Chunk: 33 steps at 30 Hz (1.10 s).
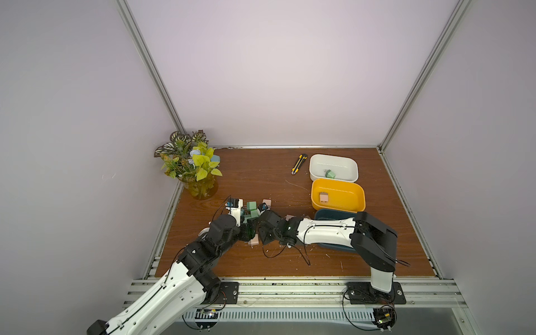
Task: Place the plugs by color into the storage box
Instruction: Pick up the plug from the center of the board.
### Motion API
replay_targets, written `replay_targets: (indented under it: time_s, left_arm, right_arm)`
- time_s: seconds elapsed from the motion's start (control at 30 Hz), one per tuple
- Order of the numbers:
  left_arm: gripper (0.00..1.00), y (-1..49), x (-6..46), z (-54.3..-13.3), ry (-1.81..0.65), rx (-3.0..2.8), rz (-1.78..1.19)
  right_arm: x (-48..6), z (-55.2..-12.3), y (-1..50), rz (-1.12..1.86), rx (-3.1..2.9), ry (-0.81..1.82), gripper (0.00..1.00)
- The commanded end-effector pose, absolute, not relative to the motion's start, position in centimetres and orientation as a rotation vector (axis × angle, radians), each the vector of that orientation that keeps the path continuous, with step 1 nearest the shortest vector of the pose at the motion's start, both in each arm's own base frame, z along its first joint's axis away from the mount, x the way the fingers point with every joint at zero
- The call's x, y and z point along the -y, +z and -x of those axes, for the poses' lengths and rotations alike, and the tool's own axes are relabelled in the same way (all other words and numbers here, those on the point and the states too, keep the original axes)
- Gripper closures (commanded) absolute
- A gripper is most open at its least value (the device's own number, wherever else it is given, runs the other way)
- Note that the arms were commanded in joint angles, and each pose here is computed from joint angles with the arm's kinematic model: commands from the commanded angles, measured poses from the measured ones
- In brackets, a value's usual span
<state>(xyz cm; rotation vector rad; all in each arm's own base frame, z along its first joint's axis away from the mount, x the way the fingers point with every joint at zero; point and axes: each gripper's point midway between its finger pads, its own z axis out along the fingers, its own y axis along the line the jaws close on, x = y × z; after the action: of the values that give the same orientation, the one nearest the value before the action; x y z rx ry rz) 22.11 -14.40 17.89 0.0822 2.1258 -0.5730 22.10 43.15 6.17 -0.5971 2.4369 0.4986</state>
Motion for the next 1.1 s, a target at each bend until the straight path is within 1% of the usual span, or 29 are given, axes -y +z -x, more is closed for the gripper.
replay_targets:
  time_s: [0.0, 0.17, 0.37, 0.57, 0.83, 1.07]
  left_arm:
    - [0.33, 18.0, 14.3, -22.2, -0.585, -2.11, -0.066]
    - [0.34, 18.0, 14.2, -22.3, -0.581, -2.109, -0.066]
    - [0.34, 18.3, 14.6, -22.2, -0.594, -2.103, -0.093]
    - [0.36, 18.5, 14.5, -22.5, -0.571, -2.098, -0.101]
    - [0.36, 18.5, 16.3, -23.4, -0.622, -2.098, -0.139]
    - [0.38, 18.4, 19.3, -24.3, -0.73, -2.102, -0.189]
  right_arm:
    - [-43.9, -22.3, 7.4, 0.577, -2.416, 0.521, 0.58]
    - [-43.8, -22.4, 8.0, 0.573, -2.404, 0.522, 0.61]
    - [-44.2, -22.3, 9.9, 0.562, -2.364, 0.595, 0.7]
    - [-43.5, -22.8, 12.2, 0.554, -2.319, 0.586, 0.73]
    - [-38.7, -24.2, 15.4, 0.438, -2.274, 0.574, 0.74]
    - [-31.5, -26.1, 16.4, 0.273, -2.256, 0.486, 0.74]
